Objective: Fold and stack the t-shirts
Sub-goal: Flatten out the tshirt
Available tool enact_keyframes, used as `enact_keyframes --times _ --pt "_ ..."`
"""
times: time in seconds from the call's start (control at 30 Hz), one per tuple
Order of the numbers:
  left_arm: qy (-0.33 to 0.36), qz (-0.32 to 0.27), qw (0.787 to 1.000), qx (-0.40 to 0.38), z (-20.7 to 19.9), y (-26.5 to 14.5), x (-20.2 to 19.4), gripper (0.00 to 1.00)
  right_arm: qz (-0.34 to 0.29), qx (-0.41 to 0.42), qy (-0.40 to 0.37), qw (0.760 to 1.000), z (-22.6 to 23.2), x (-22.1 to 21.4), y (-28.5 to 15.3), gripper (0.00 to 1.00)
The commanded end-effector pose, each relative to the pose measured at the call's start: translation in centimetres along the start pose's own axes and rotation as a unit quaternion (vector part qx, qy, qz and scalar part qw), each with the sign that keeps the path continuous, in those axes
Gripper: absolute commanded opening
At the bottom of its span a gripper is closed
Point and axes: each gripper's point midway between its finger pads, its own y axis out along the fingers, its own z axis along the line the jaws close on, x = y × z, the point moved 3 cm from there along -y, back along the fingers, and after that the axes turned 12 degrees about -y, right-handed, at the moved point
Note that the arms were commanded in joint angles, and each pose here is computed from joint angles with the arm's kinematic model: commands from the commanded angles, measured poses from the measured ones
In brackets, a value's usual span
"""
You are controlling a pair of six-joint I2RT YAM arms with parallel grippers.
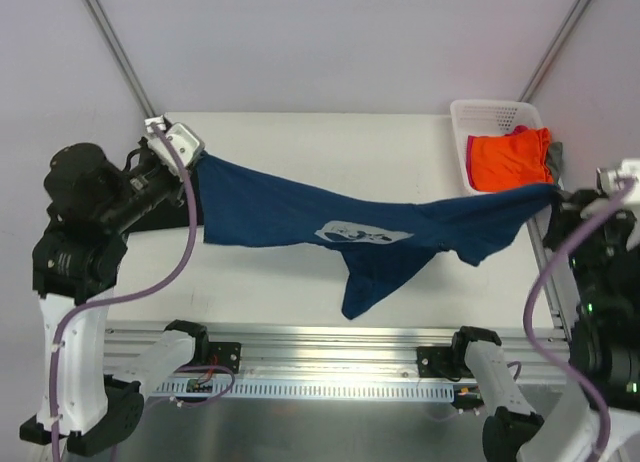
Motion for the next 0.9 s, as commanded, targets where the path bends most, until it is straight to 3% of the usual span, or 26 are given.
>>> enact_keyframes --times 0.0,0.07,0.2,0.43,0.6,0.73,0.87 --pt "0.012 -0.066 0.998 0.003 -0.8 -3.3 3.9 0.0 -0.08 -0.056 0.001 0.995 -1.1 2.3 -4.6 0.0" --pt "0.02 -0.087 0.996 0.011 -0.9 -4.6 5.1 0.0 -0.135 -0.094 -0.013 0.986 -2.2 4.3 -7.0 0.0" --pt "0.045 -0.133 0.99 0.031 -0.4 -6.7 8.7 0.0 -0.168 -0.204 0.01 0.964 -6.7 7.7 -9.8 0.0" --pt "0.058 -0.196 0.977 0.058 1.9 -6.1 14.8 0.0 -0.225 -0.217 -0.026 0.949 -9.0 12.5 -9.1 0.0" --pt "0.08 -0.158 0.98 0.087 5.1 -1.0 13.5 0.0 -0.192 -0.215 -0.07 0.955 -9.0 12.6 -2.3 0.0" --pt "0.102 -0.089 0.987 0.091 7.9 5.8 10.0 0.0 -0.124 -0.206 -0.095 0.966 -8.6 11.5 7.2 0.0" --pt "0.116 -0.064 0.987 0.09 9.9 10.2 9.1 0.0 -0.077 -0.206 -0.092 0.971 -9.8 11.1 13.4 0.01"
